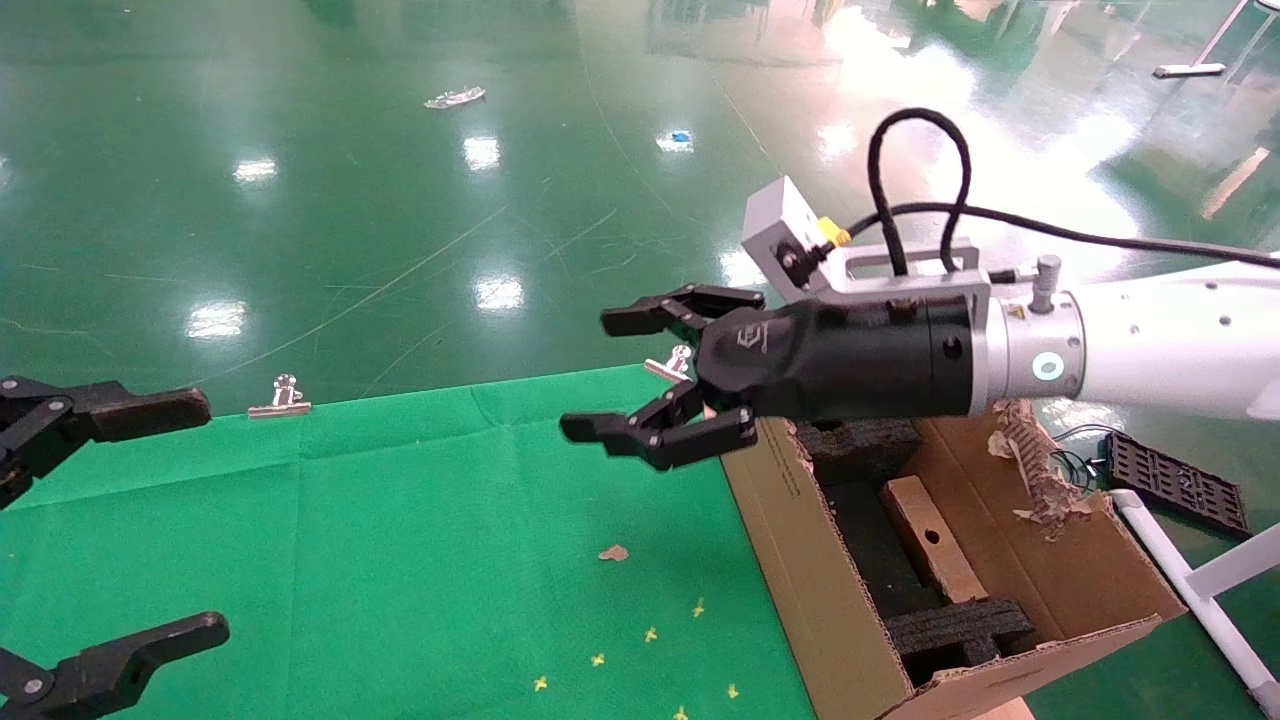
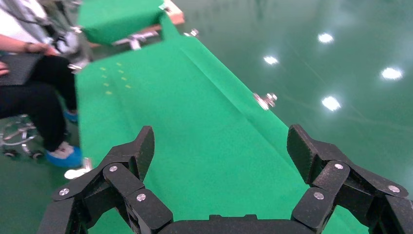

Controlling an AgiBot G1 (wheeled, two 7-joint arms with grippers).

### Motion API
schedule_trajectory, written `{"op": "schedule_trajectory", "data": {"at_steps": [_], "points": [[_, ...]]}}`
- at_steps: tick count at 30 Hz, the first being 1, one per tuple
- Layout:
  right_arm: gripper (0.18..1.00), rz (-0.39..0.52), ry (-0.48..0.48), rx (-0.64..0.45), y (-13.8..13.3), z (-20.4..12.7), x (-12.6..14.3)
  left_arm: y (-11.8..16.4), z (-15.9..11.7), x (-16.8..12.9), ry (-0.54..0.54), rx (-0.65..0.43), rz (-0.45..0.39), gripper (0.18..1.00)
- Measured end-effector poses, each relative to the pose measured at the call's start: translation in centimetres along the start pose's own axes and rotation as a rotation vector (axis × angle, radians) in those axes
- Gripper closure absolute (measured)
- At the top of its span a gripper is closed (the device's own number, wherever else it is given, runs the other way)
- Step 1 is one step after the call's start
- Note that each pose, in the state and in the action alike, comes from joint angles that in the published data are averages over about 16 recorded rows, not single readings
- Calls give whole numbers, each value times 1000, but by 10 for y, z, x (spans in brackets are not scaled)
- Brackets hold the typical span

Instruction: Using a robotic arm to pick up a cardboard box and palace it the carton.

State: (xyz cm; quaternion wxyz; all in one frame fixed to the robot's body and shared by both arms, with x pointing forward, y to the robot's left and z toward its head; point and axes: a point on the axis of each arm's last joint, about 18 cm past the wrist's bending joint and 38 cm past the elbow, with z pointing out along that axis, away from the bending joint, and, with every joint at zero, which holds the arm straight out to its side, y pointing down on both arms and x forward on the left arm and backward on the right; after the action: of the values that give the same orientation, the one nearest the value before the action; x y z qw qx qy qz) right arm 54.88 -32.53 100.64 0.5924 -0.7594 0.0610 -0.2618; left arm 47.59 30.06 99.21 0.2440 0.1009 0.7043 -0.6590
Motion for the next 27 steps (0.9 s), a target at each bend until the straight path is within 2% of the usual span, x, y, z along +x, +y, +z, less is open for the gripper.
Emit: {"op": "schedule_trajectory", "data": {"at_steps": [17,27], "points": [[178,-161,-184,224,-9,-9,-69,0,0,0,0,0,0,184],[178,-199,-212,270,-10,-15,-83,0,0,0,0,0,0,184]]}}
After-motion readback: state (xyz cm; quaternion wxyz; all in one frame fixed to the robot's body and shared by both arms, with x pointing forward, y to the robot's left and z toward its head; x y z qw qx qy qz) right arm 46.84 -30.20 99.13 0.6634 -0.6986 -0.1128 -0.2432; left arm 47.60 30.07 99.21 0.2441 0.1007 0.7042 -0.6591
